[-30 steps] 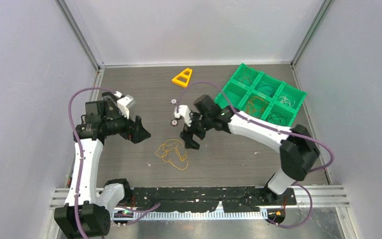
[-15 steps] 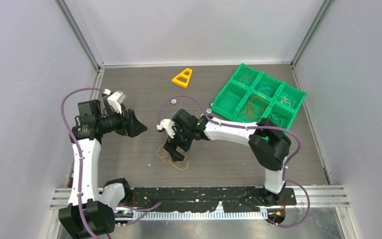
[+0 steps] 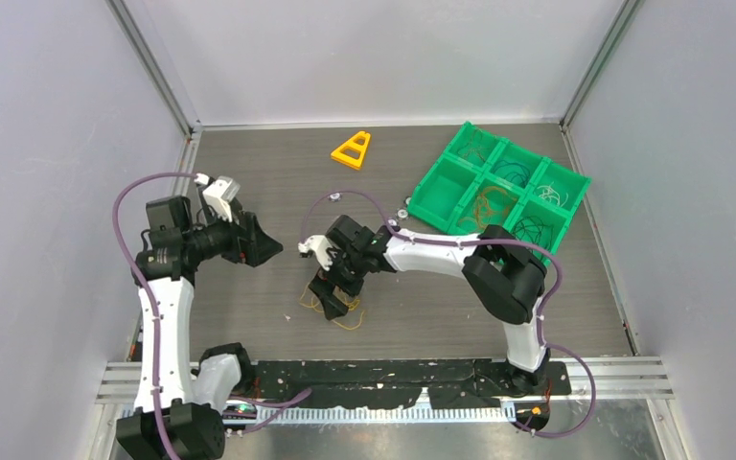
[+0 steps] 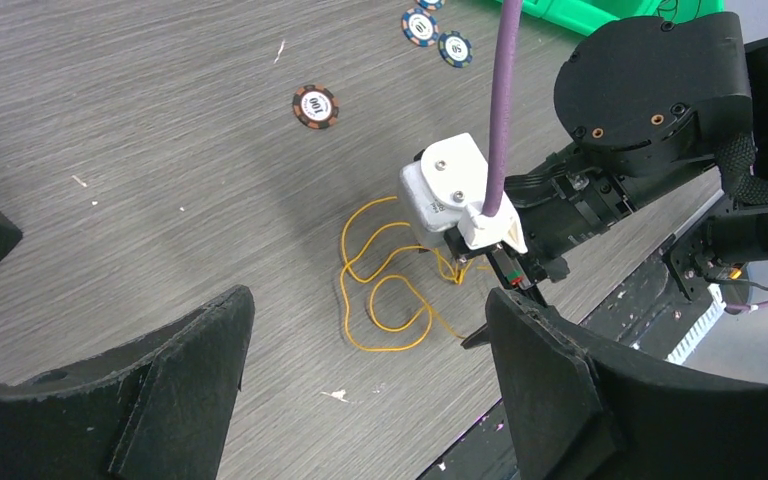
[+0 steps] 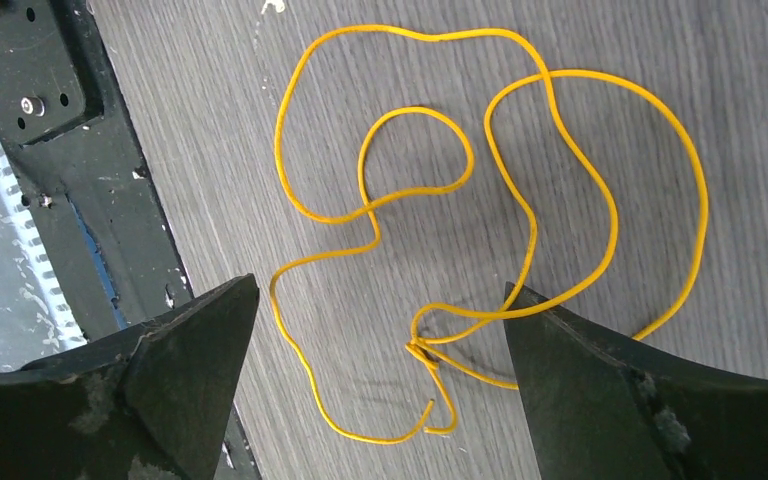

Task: Untangle the cables

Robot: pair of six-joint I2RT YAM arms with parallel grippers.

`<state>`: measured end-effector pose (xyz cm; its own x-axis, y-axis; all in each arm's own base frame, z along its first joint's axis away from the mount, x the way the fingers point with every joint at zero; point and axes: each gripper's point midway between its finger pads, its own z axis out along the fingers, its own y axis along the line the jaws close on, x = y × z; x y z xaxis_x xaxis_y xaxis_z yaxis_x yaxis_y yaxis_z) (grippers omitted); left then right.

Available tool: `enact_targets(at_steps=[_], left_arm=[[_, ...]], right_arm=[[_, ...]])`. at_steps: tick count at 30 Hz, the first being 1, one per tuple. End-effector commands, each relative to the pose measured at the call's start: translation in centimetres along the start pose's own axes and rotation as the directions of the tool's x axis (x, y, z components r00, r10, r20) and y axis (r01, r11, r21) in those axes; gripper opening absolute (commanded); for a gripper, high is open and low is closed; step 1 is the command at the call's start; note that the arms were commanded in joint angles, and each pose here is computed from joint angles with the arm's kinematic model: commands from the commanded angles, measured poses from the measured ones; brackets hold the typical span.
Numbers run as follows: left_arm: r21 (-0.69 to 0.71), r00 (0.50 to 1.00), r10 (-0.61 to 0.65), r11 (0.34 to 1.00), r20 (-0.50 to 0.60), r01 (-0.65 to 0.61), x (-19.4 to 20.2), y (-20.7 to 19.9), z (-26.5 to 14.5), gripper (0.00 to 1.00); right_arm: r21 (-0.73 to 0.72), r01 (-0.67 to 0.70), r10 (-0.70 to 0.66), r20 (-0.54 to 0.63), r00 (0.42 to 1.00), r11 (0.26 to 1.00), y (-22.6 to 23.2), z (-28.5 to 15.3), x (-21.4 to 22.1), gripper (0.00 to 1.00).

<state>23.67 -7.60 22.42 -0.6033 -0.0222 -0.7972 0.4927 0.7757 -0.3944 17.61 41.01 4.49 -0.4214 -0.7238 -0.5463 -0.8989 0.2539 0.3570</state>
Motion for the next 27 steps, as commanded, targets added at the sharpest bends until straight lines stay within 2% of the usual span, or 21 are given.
enact_targets(at_steps=[1,7,9,11,12,15,16,17,18,19,20,21,23,25,27], left_arm=[[0.007,1.0,0.009,1.0,0.027,-0.009,0.0,-0.4,-0.2,0.87],[0.006,1.0,0.008,1.0,0.028,-0.008,0.9,-0.6,-0.3,0.87],[0.002,0.999,0.006,1.0,0.035,-0.006,1.0,-0.6,-0.3,0.87],[-0.004,0.999,-0.003,1.0,0.038,0.003,1.2,-0.5,-0.1,0.87],[-0.009,0.999,-0.007,1.0,0.039,0.007,1.3,-0.4,-0.1,0.87],[-0.017,0.999,-0.013,1.0,0.035,0.014,1.5,-0.1,0.0,0.86],[-0.021,0.999,-0.012,1.0,0.035,0.013,1.5,-0.1,0.0,0.86],[-0.026,0.999,-0.009,1.0,0.036,0.01,1.5,0.0,-0.1,0.86],[-0.029,0.999,-0.007,1.0,0.037,0.008,1.5,0.0,-0.1,0.86],[-0.032,0.999,-0.003,0.999,0.039,0.005,1.4,0.1,-0.1,0.86],[-0.035,0.999,-0.001,0.999,0.039,0.003,1.4,0.2,0.0,0.86],[-0.039,0.999,0.001,0.999,0.041,0.0,1.2,0.3,-0.1,0.86],[-0.04,0.999,0.004,0.999,0.039,-0.003,1.1,0.5,0.1,0.85],[-0.04,0.999,0.007,0.999,0.036,-0.006,0.9,0.7,0.2,0.84],[-0.017,0.999,0.007,1.0,0.033,-0.006,0.7,0.7,0.5,0.84]], right_arm=[[-0.005,0.016,-0.016,0.043,0.999,1.0,0.6,0.2,-0.9,1.0],[-0.044,0.024,-0.023,0.027,0.999,0.999,1.7,0.3,-0.3,0.97],[0.025,0.032,-0.033,0.014,0.999,0.999,1.0,0.6,-0.1,0.98],[0.165,0.043,-0.046,0.013,0.999,0.985,-0.6,0.8,0.0,0.99],[0.187,0.051,-0.052,0.004,0.999,0.981,-0.6,1.1,0.4,0.96],[0.307,0.054,-0.059,0.006,0.998,0.95,-2.0,1.3,0.7,0.8],[0.327,0.057,-0.062,0.004,0.998,0.943,-2.4,1.3,0.8,0.71],[0.359,0.068,-0.071,-0.003,0.997,0.931,-3.0,1.2,1.0,0.67],[0.375,0.075,-0.078,-0.007,0.997,0.924,-3.3,1.0,1.0,0.57],[0.389,0.092,-0.092,-0.019,0.996,0.917,-3.7,0.9,1.3,0.52],[0.393,0.106,-0.107,-0.019,0.994,0.913,-3.8,0.5,1.2,0.42],[0.397,0.105,-0.107,-0.018,0.994,0.912,-4.1,0.1,1.3,0.37],[0.39,0.112,-0.125,0.008,0.992,0.914,-4.2,-1.3,0.5,0.15],[0.382,0.13,-0.163,0.056,0.985,0.915,-4.1,-3.6,-1.1,0.06],[0.37,0.136,-0.197,0.131,0.972,0.919,-4.1,-6.9,-3.1,0.06]])
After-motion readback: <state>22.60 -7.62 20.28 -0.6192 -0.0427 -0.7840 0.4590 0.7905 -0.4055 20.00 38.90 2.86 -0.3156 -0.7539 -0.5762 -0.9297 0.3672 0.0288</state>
